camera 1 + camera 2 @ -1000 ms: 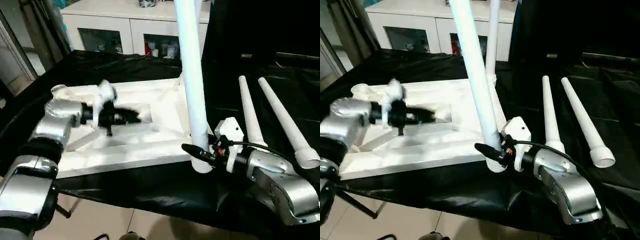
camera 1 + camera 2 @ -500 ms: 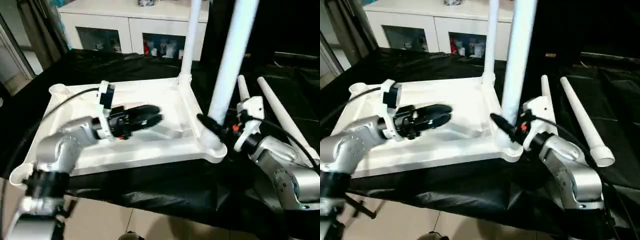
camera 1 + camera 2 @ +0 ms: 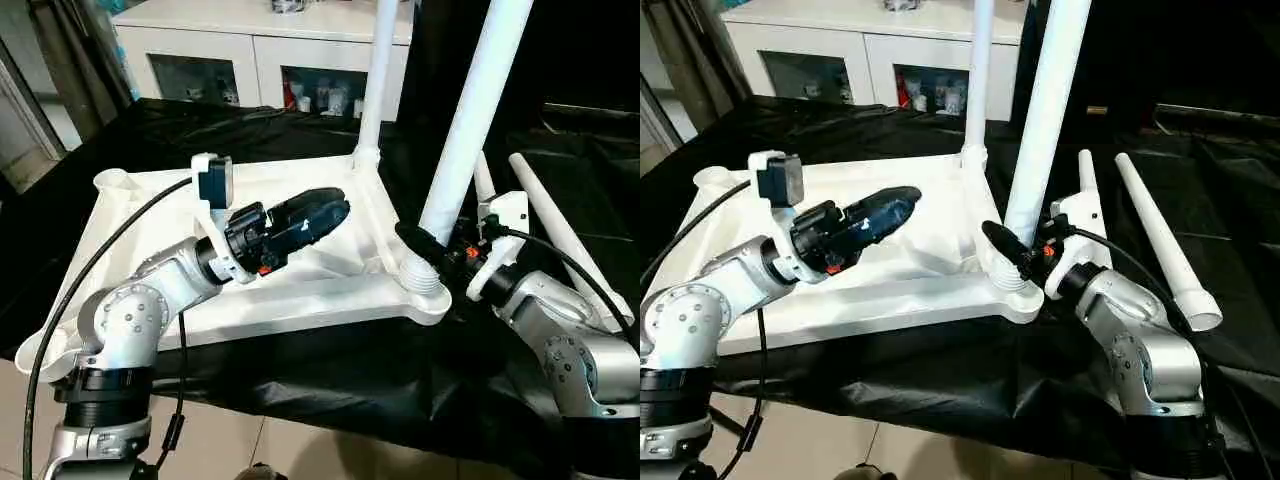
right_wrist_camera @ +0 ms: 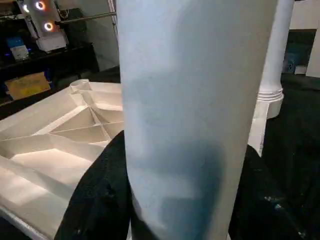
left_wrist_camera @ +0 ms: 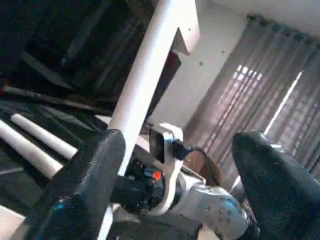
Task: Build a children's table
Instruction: Insert table leg to table base
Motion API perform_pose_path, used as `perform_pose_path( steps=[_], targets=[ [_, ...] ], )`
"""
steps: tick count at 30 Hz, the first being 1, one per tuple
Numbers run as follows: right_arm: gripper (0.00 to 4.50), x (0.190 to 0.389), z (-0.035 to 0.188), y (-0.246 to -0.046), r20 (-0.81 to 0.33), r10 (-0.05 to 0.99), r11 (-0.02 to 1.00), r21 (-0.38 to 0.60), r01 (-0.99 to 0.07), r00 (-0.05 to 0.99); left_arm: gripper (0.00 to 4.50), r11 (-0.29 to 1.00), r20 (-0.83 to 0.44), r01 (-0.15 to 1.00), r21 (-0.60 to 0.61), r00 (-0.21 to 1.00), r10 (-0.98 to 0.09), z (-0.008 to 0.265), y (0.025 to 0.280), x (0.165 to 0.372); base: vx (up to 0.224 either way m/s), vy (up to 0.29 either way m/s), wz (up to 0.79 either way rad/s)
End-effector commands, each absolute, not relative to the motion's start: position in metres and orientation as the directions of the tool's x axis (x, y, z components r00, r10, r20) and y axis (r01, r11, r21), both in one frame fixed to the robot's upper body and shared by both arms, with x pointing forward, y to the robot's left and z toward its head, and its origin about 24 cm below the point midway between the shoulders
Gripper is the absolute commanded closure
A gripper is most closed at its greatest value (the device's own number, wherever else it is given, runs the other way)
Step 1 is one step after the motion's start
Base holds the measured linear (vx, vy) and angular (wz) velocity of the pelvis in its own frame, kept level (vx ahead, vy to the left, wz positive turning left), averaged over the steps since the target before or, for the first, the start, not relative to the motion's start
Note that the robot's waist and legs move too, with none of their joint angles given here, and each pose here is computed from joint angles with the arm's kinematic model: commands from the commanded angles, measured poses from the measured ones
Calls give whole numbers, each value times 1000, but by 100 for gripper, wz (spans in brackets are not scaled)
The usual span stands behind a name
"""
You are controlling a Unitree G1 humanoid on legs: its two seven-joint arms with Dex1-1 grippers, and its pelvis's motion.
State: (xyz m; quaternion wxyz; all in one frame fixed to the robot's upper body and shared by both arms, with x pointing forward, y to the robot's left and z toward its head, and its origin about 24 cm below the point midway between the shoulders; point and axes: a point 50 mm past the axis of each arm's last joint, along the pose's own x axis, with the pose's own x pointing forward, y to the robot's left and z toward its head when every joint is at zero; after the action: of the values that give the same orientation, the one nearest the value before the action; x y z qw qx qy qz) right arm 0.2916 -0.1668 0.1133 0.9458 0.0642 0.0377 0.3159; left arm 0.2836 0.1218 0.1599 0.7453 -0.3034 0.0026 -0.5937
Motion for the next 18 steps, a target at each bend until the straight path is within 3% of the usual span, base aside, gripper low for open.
perform_pose_path(
  steps=[1,3,4,5,13,15,18],
  targets=[
    [259,294,121,-168,-13,599,794,139,-592,800,29,178,266,880,-441,317,-910,153,119,281,0,0,0],
    [259,293,122,-169,-15,599,795,134,-592,801,29,283,105,883,-374,344,-933,141,115,283,0,0,0],
    [259,292,122,-170,-19,601,795,126,-594,799,27,378,-112,901,-214,362,-926,123,114,284,0,0,0],
    [259,292,122,-170,-21,602,794,122,-595,798,16,388,-189,910,-148,359,-914,117,115,283,0,0,0],
    [259,289,124,-177,-76,636,772,51,-634,768,6,228,-393,972,58,232,-890,105,110,270,0,0,0],
    [259,287,125,-178,-97,653,756,33,-653,751,41,220,-413,973,72,230,-881,101,110,272,0,0,0],
    [259,285,126,-180,-118,670,740,16,-673,733,53,231,-460,968,97,250,-852,94,111,278,0,0,0]
  ],
)
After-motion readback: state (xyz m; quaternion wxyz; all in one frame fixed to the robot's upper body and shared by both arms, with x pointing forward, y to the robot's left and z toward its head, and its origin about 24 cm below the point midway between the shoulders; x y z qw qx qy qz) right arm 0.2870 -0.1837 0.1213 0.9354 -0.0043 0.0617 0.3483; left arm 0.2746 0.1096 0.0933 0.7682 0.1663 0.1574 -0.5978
